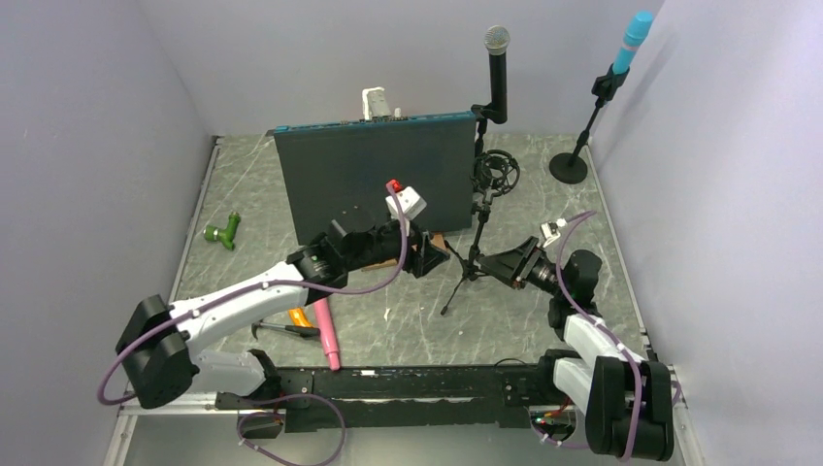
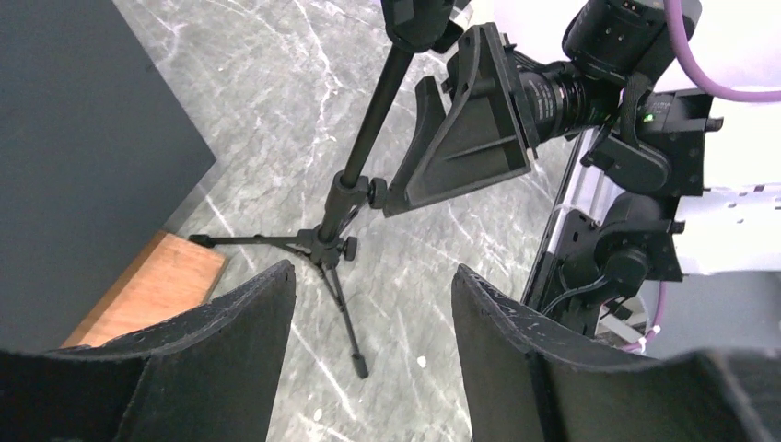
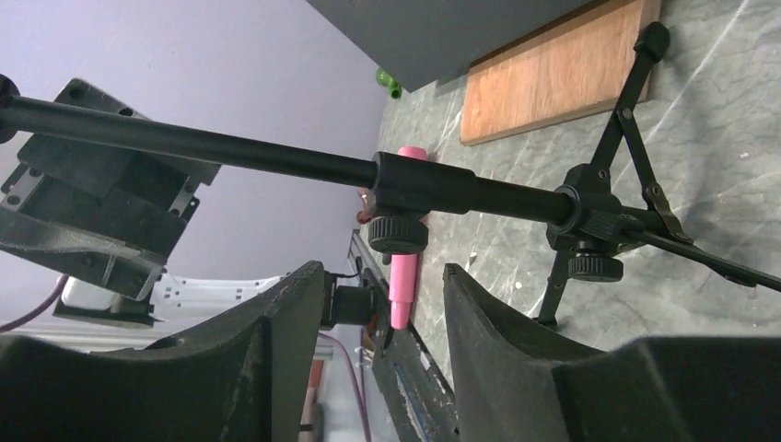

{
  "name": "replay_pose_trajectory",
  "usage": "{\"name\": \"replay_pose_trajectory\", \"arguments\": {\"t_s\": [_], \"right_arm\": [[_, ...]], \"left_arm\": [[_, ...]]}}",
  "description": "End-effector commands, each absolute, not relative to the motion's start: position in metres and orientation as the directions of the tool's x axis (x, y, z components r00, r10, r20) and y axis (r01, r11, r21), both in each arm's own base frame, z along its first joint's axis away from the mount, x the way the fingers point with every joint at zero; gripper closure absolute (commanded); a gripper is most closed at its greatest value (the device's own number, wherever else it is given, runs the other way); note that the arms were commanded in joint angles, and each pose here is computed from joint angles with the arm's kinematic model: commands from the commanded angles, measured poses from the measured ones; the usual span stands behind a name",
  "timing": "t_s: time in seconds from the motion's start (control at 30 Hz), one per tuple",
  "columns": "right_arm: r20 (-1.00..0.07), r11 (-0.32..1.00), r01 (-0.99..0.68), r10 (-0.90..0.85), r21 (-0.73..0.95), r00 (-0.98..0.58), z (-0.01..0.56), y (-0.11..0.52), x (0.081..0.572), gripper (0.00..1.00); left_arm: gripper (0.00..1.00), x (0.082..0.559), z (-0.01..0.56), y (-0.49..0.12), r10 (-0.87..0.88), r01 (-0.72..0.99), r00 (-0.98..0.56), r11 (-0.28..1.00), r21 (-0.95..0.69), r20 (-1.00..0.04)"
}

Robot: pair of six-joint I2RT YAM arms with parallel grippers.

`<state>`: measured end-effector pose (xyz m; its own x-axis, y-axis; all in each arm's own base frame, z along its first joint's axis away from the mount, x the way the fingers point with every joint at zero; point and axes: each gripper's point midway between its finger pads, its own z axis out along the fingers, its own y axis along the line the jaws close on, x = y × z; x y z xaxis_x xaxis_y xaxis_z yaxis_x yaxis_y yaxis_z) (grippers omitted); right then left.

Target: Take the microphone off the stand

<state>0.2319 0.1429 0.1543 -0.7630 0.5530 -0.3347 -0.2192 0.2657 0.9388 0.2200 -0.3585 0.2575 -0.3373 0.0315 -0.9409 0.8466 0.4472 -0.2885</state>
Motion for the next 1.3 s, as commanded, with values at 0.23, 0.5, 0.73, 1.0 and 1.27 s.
{"name": "replay_pose_trajectory", "arguments": {"t_s": [0.23,0.5,0.73,1.0,1.27], "right_arm": [[-0.467,0.286,-0.371,0.488,0.884,-0.737,0.17,0.144,0.238,0.48],[-0.49,0.245,-0.424,0.461,0.872,-0.74,0.177,0.147,0.243,0.55],[-0.495,0.261,-0.421,0.443,0.869,-0.748,0.168,0.149,0.249,0.63],[-0.513,0.317,-0.408,0.427,0.856,-0.745,0.157,0.154,0.258,0.78],[-0.627,0.635,-0.322,0.338,0.702,-0.702,0.112,0.149,0.27,1.0]], "left_arm": [[0.33,0.233,0.3,-0.409,-0.139,0.866,-0.327,0.352,-0.356,-0.935],[0.37,0.237,0.299,-0.418,-0.142,0.863,-0.336,0.351,-0.364,-0.931],[0.37,0.237,0.298,-0.418,-0.142,0.861,-0.341,0.351,-0.369,-0.929],[0.37,0.235,0.298,-0.415,-0.135,0.86,-0.341,0.354,-0.367,-0.93],[0.37,0.226,0.303,-0.393,-0.124,0.861,-0.311,0.383,-0.335,-0.942]]}}
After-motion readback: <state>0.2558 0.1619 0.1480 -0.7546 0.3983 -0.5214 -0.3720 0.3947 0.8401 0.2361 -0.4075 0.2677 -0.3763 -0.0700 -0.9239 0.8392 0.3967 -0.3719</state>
